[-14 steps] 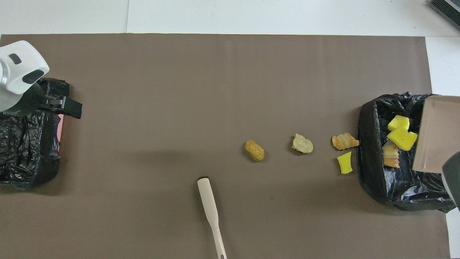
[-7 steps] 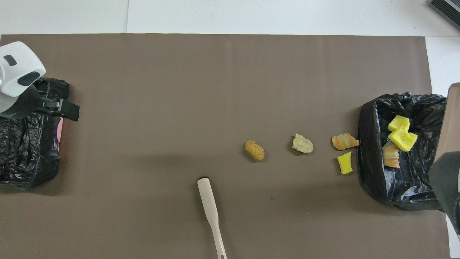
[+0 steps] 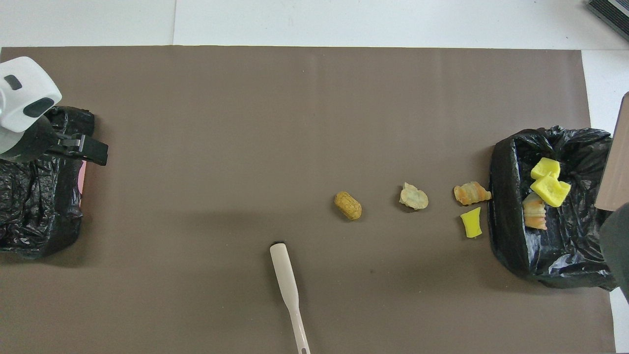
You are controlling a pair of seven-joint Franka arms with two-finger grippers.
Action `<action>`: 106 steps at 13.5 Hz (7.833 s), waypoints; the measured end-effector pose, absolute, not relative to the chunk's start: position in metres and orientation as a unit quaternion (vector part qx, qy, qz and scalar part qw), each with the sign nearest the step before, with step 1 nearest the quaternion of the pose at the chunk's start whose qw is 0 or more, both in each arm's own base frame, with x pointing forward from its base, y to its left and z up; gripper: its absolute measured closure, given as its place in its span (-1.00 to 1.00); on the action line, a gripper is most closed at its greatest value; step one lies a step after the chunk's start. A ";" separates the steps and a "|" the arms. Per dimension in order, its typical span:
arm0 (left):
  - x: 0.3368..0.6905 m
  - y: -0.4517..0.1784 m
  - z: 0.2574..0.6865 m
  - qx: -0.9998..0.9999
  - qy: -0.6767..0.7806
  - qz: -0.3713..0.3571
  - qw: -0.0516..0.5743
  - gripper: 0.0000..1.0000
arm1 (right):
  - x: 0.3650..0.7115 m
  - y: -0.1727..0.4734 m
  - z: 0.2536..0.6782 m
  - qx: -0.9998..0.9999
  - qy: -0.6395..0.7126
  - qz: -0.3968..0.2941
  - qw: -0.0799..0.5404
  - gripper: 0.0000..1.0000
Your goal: Sweep and dump trash in bin
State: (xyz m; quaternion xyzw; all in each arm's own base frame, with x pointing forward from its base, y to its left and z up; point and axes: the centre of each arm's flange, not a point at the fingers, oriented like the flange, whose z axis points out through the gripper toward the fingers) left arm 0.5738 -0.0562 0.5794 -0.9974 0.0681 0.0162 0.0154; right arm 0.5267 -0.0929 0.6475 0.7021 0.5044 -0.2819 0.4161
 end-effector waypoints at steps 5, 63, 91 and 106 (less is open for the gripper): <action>0.574 -0.056 0.579 -0.997 0.068 0.016 0.015 -1.00 | 0.522 -0.082 0.663 0.783 0.501 -0.173 0.325 0.38; 0.579 -0.172 0.528 -0.996 0.074 -0.044 -0.036 -1.00 | 0.347 0.428 0.380 0.993 0.109 -0.028 -0.024 -1.00; 0.553 -0.348 0.370 -0.993 0.099 -0.029 -0.063 -1.00 | 0.301 0.393 0.412 0.986 0.134 -0.097 0.003 0.48; 0.521 -0.366 0.362 -0.983 0.174 -0.018 -0.049 0.38 | 0.462 0.170 0.493 0.997 -0.027 -0.071 0.028 0.48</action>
